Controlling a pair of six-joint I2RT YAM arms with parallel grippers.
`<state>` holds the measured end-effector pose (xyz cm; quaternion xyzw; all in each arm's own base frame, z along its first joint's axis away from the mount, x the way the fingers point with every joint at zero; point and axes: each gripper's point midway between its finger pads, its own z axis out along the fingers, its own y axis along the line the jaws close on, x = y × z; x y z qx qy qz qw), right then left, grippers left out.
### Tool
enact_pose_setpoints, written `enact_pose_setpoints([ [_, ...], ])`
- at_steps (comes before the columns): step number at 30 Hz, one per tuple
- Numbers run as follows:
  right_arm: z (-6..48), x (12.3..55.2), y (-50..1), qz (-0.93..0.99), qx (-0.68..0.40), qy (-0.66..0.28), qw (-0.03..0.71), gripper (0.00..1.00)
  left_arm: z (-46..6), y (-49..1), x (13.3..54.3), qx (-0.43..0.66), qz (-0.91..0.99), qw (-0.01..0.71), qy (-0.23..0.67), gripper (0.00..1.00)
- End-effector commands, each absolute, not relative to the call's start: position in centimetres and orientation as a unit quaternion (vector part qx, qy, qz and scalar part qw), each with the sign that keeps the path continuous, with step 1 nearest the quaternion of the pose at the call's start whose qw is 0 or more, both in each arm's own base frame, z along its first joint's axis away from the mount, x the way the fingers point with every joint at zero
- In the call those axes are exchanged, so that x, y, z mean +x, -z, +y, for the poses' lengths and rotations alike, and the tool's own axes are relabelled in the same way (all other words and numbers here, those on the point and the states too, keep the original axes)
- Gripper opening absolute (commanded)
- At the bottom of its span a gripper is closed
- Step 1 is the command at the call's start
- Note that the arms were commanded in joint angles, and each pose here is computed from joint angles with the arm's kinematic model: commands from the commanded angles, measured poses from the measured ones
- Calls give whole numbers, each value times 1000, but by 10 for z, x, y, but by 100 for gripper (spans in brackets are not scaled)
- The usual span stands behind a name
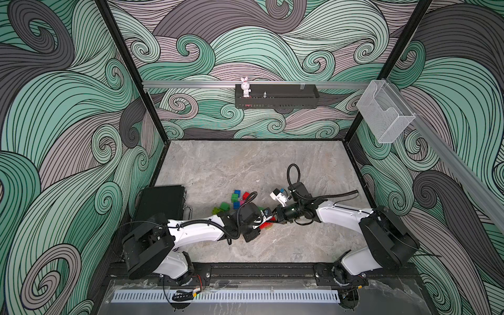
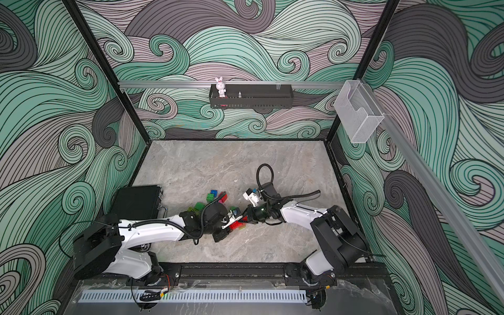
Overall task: Assemble the number 4 with lego
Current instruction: Assemble the lego brick with the lego brick.
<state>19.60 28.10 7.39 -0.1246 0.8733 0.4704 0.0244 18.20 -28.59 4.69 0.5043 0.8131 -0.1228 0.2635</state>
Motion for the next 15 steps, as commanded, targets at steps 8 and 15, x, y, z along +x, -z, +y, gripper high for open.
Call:
enact_pose_setpoints([
  [8,236,176,-18,934,-71,-349,-13,0,-290,-48,181,504,818,244,133,0],
  [15,229,173,-7,942,-61,-328,-23,0,-291,-52,185,495,823,243,132,5],
])
